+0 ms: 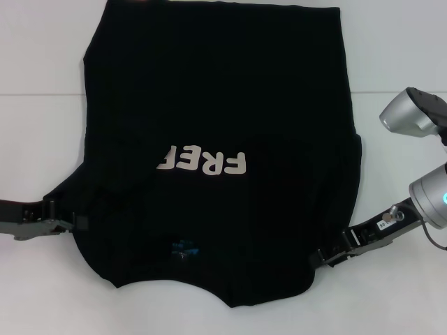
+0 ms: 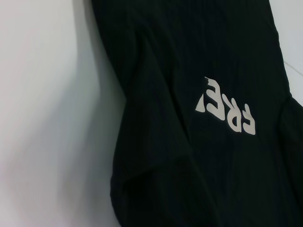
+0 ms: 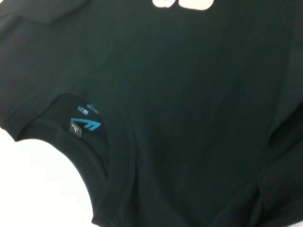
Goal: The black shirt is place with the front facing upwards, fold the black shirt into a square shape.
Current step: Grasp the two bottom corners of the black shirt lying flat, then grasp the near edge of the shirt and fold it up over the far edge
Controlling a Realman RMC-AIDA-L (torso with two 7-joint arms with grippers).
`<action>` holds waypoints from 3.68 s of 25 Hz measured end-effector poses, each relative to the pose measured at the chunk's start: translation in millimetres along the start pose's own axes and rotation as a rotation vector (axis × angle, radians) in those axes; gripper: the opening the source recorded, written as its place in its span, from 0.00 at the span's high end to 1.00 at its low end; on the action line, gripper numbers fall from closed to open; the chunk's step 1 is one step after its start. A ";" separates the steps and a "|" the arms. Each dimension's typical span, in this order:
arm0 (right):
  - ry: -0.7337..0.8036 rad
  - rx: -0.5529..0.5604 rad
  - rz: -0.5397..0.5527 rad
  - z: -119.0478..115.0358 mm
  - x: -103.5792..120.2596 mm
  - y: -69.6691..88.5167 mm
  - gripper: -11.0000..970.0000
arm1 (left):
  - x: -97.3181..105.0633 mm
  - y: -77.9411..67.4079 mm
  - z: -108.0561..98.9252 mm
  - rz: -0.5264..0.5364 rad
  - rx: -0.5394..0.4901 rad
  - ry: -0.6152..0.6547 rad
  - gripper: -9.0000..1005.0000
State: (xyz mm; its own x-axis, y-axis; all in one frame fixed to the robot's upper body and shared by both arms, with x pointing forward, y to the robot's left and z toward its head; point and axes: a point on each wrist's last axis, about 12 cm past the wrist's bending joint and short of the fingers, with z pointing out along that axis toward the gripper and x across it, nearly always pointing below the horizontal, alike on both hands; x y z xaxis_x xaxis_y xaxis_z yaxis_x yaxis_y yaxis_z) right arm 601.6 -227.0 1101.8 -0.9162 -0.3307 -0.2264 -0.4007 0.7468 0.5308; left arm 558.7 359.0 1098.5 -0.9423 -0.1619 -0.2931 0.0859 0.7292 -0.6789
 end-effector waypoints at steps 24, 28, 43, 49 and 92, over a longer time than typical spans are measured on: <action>0.027 -0.015 -0.027 -8.9 -0.2 0.6 0.91 | 3.0 -4.7 -1.1 0.011 0.052 0.024 0.94; 0.095 -0.063 -0.090 -18.7 6.2 3.8 0.93 | 8.4 -8.3 -6.8 0.013 0.094 0.097 0.94; 0.463 -0.303 -0.340 -11.8 70.6 16.4 0.92 | 79.1 -8.1 -16.0 -0.046 0.247 0.526 0.94; 0.454 -0.327 -0.354 -0.7 78.9 17.8 0.92 | 87.0 -6.2 -12.7 -0.027 0.253 0.542 0.94; -0.873 0.033 -0.019 -16.3 -23.5 -42.8 0.93 | -51.3 -24.4 56.3 0.033 0.106 -0.624 0.94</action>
State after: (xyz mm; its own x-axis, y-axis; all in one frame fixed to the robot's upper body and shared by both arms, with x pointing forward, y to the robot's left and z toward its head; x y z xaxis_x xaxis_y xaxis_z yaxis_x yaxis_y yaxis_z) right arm 640.4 -260.6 1097.7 -0.5817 0.2070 -0.7866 -0.4036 0.7662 0.5001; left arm 623.1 312.0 1092.2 -0.5754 -0.5208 -0.6307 0.1732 0.6760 -0.7163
